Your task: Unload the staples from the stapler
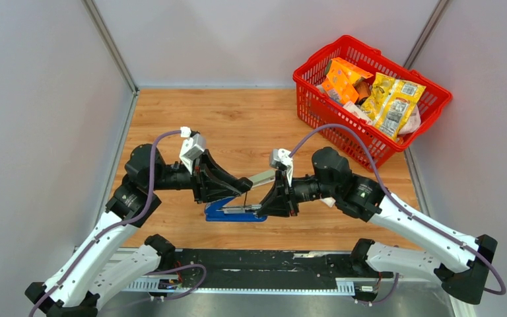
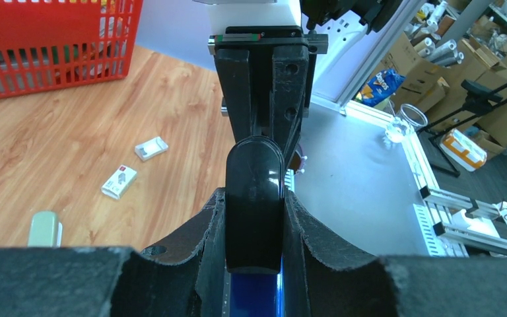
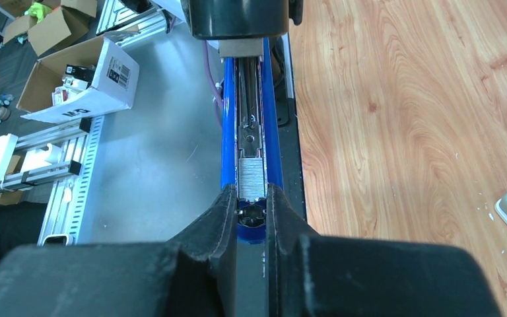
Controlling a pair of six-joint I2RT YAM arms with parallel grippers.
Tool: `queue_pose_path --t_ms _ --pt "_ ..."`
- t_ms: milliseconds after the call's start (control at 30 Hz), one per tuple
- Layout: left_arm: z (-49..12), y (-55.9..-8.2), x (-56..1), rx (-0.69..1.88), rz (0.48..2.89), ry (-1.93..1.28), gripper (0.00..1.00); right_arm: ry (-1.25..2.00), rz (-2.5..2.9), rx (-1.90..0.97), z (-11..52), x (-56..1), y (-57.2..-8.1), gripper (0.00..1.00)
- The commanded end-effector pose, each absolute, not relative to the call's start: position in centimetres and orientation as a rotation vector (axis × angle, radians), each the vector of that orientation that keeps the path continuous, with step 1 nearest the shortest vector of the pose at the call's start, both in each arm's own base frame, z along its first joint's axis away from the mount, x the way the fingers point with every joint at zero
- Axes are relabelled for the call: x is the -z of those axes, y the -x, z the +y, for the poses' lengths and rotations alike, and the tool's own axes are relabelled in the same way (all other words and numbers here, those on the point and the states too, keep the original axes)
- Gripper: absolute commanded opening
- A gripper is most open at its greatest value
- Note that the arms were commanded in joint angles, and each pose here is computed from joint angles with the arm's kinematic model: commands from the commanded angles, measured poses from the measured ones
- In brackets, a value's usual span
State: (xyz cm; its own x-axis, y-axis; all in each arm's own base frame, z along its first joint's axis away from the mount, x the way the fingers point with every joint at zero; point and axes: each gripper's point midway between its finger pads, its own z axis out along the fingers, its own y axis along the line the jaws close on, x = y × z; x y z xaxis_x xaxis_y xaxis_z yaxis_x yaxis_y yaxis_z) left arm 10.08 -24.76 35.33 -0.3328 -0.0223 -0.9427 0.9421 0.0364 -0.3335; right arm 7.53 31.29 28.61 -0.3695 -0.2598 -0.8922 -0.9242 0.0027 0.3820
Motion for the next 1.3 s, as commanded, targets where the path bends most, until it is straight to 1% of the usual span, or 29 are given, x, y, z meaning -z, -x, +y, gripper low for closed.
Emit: queue_pose_path --t_ms 0,67,100,167,333,733,933,1033,1067,1133,1167,1200,1267 --pt "-24.7 -10.3 -39.9 1.37 1.227 -0.99 0.0 1.208 1.744 -1.374 31.3 -28.5 -7.7 0.11" --pt "-24.8 -10.4 -39.4 1.371 1.245 -0.997 0.0 1.199 1.738 -1.353 31.3 -29.1 -7.9 0.17" --pt "-24.9 -10.4 -39.1 1.376 1.255 -1.002 0.0 1.192 1.739 -1.339 31.3 -29.3 -8.2 0.26" --pt "-24.9 -10.5 -38.8 1.37 1.266 -1.006 0.0 1.183 1.734 -1.314 31.2 -29.9 -8.5 0.29" --pt "-24.9 -10.3 -38.0 1.366 1.299 -1.021 0.0 1.169 1.719 -1.27 30.7 -31.1 -9.0 0.41" --pt "-24.8 -10.5 -37.0 1.349 1.324 -1.032 0.0 1.124 1.699 -1.143 28.8 -33.4 -9.9 0.53" --pt "-24.9 -11.5 -36.2 1.315 1.378 -0.998 0.0 1.07 1.661 -1.107 28.6 -36.0 -10.7 0.55" --pt "-24.9 -12.1 -35.9 1.296 1.409 -0.976 0.0 1.042 1.662 -1.105 28.8 -36.8 -11.2 0.52" --pt "-24.9 -12.3 -35.9 1.287 1.419 -0.965 0.0 1.024 1.663 -1.1 29.0 -37.0 -11.5 0.49" --pt "-24.9 -12.7 -35.9 1.27 1.426 -0.955 0.0 0.979 1.677 -1.084 29.3 -37.2 -12.3 0.39" --pt "-24.9 -12.9 -35.8 1.263 1.434 -0.948 0.0 0.963 1.681 -1.083 29.6 -37.4 -12.7 0.31" --pt "-24.9 -13.1 -35.7 1.255 1.441 -0.938 0.0 0.951 1.686 -1.089 29.9 -37.5 -12.9 0.21" --pt "-24.9 -13.4 -35.6 1.245 1.453 -0.92 0.0 0.931 1.705 -1.1 30.6 -37.3 -13.3 0.03"
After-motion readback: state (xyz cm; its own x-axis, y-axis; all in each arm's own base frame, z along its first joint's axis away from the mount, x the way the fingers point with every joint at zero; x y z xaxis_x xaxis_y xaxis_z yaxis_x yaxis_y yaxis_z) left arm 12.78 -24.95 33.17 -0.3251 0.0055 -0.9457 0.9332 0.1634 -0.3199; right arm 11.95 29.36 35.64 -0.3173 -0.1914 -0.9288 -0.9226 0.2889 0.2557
